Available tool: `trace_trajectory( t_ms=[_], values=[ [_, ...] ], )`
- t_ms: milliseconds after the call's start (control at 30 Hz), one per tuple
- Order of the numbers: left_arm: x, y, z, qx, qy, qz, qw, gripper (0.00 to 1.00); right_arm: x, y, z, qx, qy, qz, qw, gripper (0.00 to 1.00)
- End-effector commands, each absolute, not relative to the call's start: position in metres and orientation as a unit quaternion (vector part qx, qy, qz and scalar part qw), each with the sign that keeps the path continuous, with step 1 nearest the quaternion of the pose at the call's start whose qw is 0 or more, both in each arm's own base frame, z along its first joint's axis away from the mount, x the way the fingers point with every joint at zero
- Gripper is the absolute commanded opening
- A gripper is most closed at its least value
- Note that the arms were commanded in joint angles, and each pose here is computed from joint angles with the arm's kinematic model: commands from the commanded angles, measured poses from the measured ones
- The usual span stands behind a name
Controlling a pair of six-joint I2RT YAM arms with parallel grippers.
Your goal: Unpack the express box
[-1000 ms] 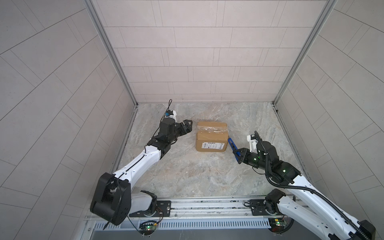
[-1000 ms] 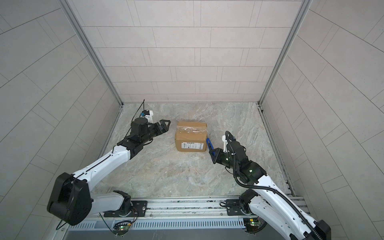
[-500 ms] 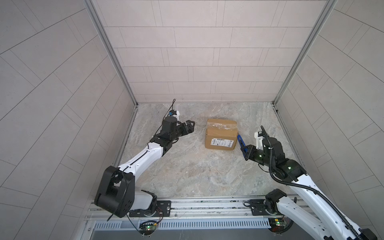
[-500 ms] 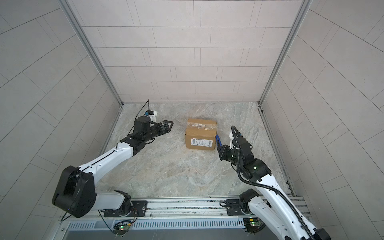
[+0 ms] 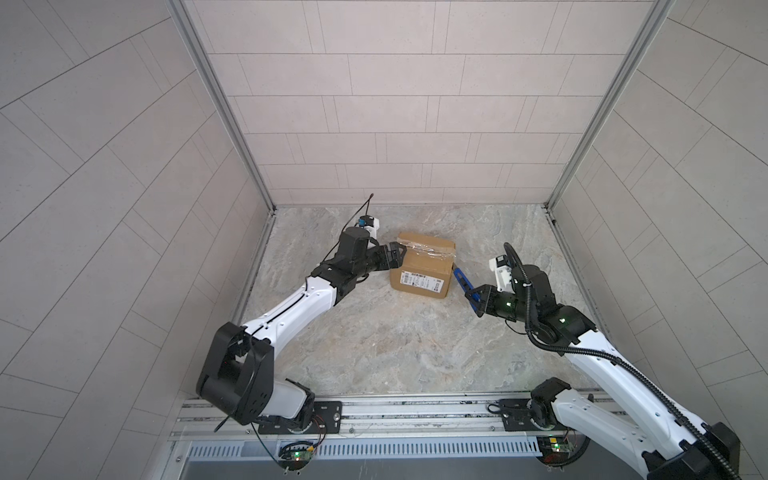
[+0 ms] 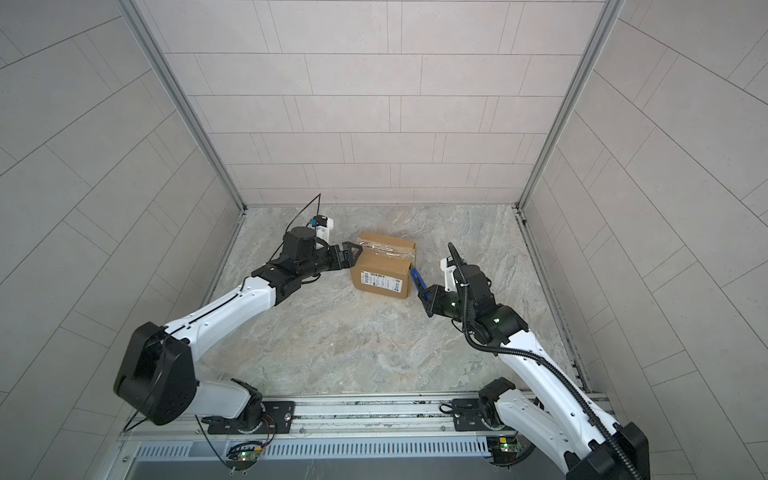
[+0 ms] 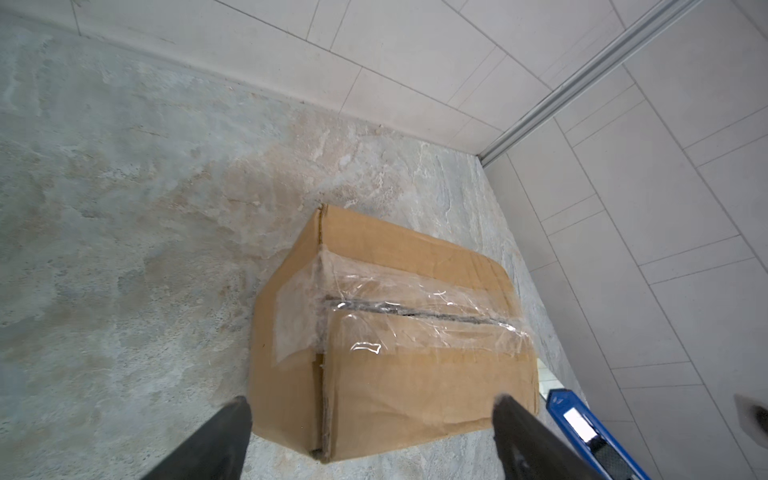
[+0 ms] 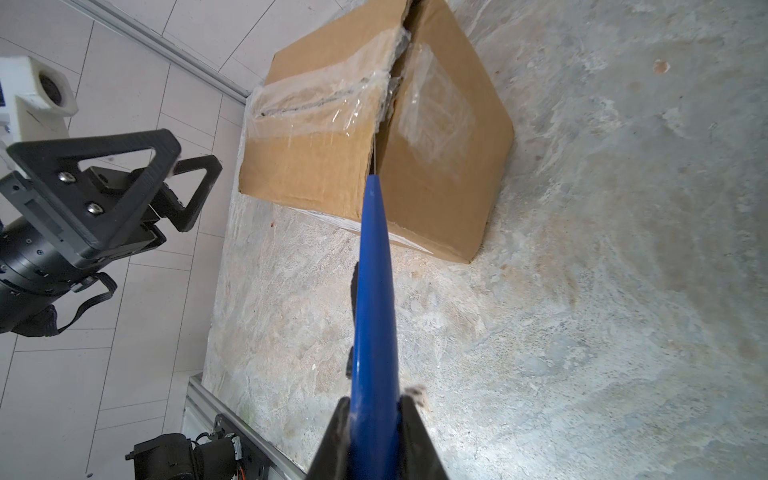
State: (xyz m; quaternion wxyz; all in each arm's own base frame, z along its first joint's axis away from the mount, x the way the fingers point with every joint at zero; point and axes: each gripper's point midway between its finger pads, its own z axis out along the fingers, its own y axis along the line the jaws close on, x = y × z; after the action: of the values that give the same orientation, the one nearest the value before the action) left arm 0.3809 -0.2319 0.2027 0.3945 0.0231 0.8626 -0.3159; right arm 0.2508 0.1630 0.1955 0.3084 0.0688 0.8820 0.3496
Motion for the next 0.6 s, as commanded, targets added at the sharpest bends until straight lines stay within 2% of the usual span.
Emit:
trace_trajectory(
  t_ms=[0, 333, 567],
  values=[
    [0.383, -0.231, 0.176, 0.032, 0.888, -0.275, 0.366, 0.93, 0.247, 0.164, 0.202, 0.051, 0.882, 0.348, 0.313, 0.0],
    [0.384, -0.221, 0.133, 0.012, 0.914, -0.227, 0.336, 0.89, 0.241, 0.145, 0.201, 0.069, 0.891, 0.309, 0.326, 0.0],
    [0.383, -0.212, 0.123, 0.005, 0.921, -0.206, 0.33, 0.88, 0.228, 0.104, 0.203, 0.111, 0.897, 0.245, 0.35, 0.0]
  ],
)
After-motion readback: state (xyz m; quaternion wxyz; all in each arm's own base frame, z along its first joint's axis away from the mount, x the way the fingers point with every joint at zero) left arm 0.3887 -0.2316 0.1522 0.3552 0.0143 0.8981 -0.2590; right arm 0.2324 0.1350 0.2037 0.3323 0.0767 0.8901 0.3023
